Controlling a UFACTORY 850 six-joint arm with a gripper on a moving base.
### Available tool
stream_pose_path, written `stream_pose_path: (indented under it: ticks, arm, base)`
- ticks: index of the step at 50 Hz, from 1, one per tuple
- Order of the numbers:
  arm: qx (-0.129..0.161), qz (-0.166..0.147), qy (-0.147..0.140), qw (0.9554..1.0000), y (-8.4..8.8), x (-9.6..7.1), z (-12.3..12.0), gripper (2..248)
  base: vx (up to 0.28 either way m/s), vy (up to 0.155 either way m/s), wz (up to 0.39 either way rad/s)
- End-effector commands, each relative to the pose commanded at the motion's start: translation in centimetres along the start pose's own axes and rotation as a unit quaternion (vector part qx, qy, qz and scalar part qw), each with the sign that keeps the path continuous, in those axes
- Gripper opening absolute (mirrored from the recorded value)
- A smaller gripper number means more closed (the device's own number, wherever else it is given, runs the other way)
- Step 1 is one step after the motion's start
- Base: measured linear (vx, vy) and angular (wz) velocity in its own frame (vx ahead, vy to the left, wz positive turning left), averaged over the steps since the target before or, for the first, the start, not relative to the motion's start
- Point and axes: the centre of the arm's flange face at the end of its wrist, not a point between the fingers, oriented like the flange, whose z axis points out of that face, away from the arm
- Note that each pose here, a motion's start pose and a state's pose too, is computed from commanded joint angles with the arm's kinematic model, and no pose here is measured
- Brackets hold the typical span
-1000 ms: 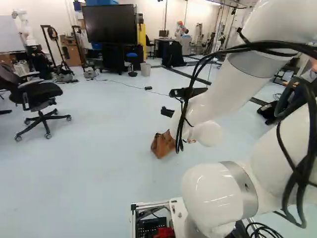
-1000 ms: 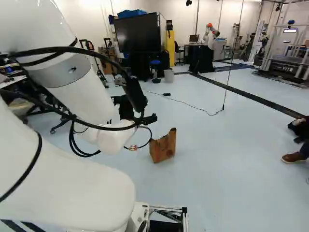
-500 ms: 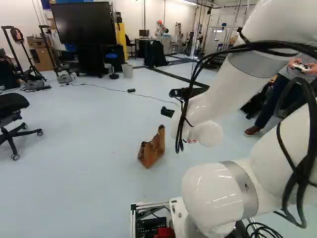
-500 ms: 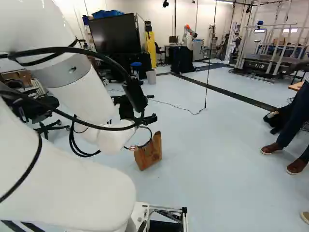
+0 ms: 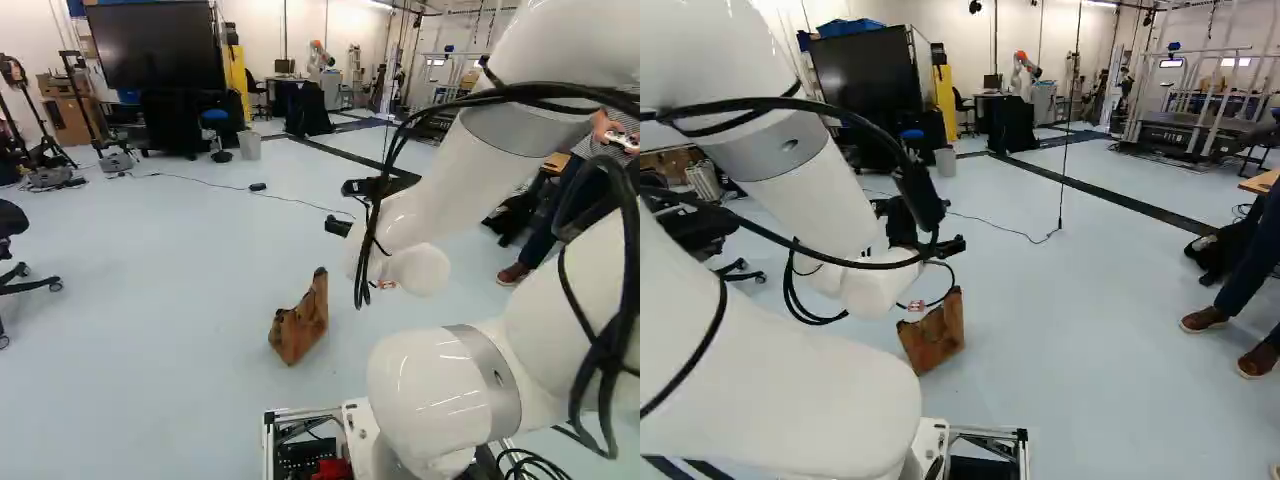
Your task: Pick up the grocery bag from the ground
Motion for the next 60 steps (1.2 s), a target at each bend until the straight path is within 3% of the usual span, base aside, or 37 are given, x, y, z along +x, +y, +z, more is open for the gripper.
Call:
stream_pose_path:
  ticks: [9, 38, 49, 60]
  arm:
    - [-0.004, 0.002, -0.004, 1.0000, 0.3, 0.9, 1.8, 247]
    - [-0.011, 0.004, -0.013, 0.9998, 0.8, 2.6, 6.0, 247]
    - [-0.015, 0.006, -0.038, 0.9992, 1.2, 2.5, 8.6, 247]
    - [-0.016, 0.007, -0.081, 0.9965, 1.3, 1.8, 11.3, 247]
  base:
    - [0.179, -0.050, -0.040]
    - [0.002, -0.001, -0.002]
    - [0.000, 0.000, 0.000]
    - [0.000, 0.000, 0.000]
